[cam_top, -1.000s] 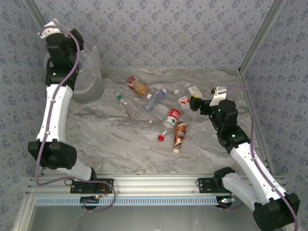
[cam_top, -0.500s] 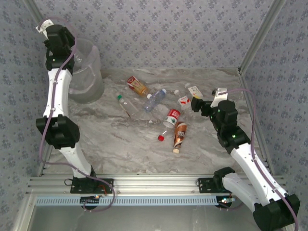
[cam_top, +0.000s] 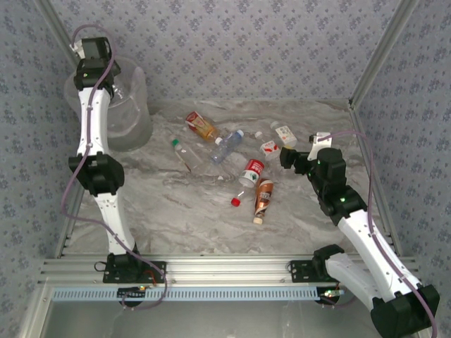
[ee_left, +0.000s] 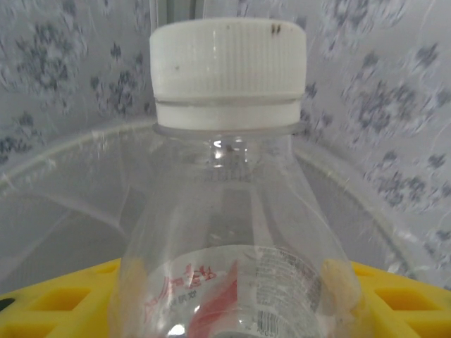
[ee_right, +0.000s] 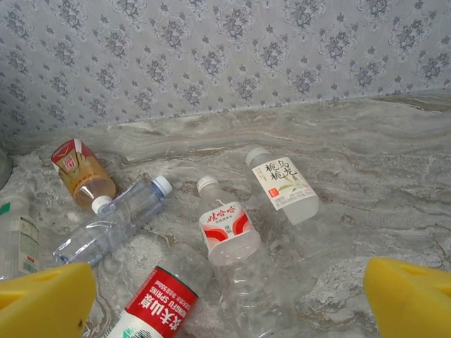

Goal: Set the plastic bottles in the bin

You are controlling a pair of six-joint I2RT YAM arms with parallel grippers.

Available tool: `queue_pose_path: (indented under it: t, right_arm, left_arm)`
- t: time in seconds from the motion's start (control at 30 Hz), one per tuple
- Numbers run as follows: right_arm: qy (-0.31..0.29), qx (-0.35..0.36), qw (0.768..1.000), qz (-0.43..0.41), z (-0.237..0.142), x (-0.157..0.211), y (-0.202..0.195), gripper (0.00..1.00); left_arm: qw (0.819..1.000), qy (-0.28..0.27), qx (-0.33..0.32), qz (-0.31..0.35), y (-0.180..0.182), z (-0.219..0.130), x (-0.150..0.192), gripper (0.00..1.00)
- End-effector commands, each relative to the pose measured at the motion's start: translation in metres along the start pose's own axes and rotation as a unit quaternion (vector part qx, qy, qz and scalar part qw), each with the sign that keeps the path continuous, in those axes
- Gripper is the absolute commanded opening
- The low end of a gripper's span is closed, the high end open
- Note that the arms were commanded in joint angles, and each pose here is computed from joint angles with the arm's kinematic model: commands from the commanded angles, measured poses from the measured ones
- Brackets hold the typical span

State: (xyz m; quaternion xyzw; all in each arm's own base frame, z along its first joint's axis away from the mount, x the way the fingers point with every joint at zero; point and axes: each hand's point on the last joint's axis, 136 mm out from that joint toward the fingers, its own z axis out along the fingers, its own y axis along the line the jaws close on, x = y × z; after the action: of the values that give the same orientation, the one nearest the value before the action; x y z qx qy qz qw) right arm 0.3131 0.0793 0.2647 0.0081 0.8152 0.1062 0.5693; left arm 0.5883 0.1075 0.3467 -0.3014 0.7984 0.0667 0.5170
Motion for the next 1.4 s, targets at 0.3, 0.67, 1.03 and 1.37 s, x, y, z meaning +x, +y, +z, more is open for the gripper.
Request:
queue_pose_path:
  t: [0.3, 0.67, 1.03, 1.37]
  right_arm:
    - [0.017, -0.005, 1.0, -0.005, -0.001, 0.004, 0.003, 1.0]
    - [0.051, 0.038, 0.998, 0.018, 0.004, 0.028, -0.013, 1.0]
    - [0.119, 0.065, 0.983, 0.124, 0.01, 0.092, -0.026, 1.0]
    - [0.197, 0.042, 0.965, 0.168, 0.005, 0.15, -0.007, 1.0]
  left_arm:
    - [0.994, 0.105, -0.035, 0.014, 0.011, 0.014, 0.063, 0.76]
    - [0.995, 0.099, -0.009, -0.009, 0.004, -0.005, 0.049, 0.94]
    - [0.993, 0.086, 0.076, -0.002, -0.019, -0.045, 0.021, 1.0]
    - [0.982, 0.077, 0.172, -0.002, -0.046, -0.084, 0.006, 0.99]
